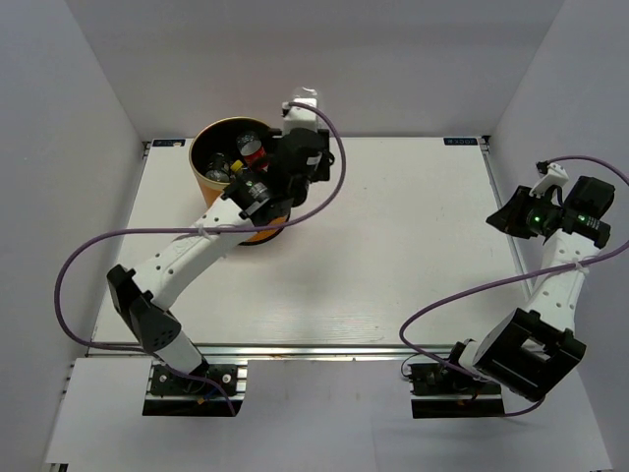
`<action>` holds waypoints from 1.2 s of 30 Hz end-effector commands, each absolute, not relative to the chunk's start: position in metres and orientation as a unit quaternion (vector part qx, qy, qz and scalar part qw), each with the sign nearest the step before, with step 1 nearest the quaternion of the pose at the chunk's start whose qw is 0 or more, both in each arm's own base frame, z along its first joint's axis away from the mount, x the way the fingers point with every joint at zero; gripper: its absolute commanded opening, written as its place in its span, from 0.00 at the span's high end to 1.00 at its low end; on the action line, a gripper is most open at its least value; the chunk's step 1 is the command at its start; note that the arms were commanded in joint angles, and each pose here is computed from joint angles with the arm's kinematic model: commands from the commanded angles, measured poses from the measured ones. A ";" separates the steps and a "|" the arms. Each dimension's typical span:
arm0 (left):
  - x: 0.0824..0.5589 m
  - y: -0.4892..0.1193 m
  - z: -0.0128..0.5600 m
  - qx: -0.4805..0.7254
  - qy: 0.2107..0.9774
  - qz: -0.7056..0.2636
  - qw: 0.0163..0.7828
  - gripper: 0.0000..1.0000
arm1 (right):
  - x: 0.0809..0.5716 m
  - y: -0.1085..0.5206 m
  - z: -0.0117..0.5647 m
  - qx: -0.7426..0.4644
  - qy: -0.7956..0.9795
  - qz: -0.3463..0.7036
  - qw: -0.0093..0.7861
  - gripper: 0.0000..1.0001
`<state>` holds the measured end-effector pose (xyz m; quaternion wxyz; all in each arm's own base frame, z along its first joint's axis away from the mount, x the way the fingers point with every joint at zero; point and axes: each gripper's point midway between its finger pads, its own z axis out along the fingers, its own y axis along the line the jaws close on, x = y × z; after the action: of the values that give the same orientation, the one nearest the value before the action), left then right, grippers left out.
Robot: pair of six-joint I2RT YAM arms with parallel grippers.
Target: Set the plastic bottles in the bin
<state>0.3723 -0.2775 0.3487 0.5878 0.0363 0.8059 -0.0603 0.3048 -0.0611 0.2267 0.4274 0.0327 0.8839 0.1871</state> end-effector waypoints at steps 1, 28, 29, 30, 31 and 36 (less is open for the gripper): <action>0.377 -0.226 0.367 -0.022 0.803 -0.009 0.595 0.94 | 0.306 -0.056 0.241 -0.011 0.868 0.177 0.465 0.77; 0.444 -0.101 0.342 -0.094 0.848 0.050 0.520 0.00 | 0.268 -0.013 0.216 -0.125 0.863 0.246 0.424 0.10; 0.443 -0.100 0.347 -0.095 0.846 0.049 0.522 0.00 | 0.267 -0.013 0.214 -0.129 0.864 0.245 0.422 0.10; 0.442 -0.099 0.350 -0.091 0.846 0.051 0.523 0.00 | 0.266 -0.011 0.213 -0.131 0.864 0.244 0.421 0.10; 0.441 -0.098 0.352 -0.085 0.847 0.054 0.523 0.00 | 0.267 -0.012 0.212 -0.134 0.864 0.240 0.422 0.10; 0.401 -0.129 0.396 0.015 0.828 -0.045 0.558 0.00 | 0.269 -0.008 0.216 -0.147 0.859 0.239 0.428 0.10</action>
<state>0.4404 -0.1083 0.3417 0.5158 -0.0625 0.8535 0.0409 0.2704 -0.0148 0.2099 0.4179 -0.1232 0.8695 0.2327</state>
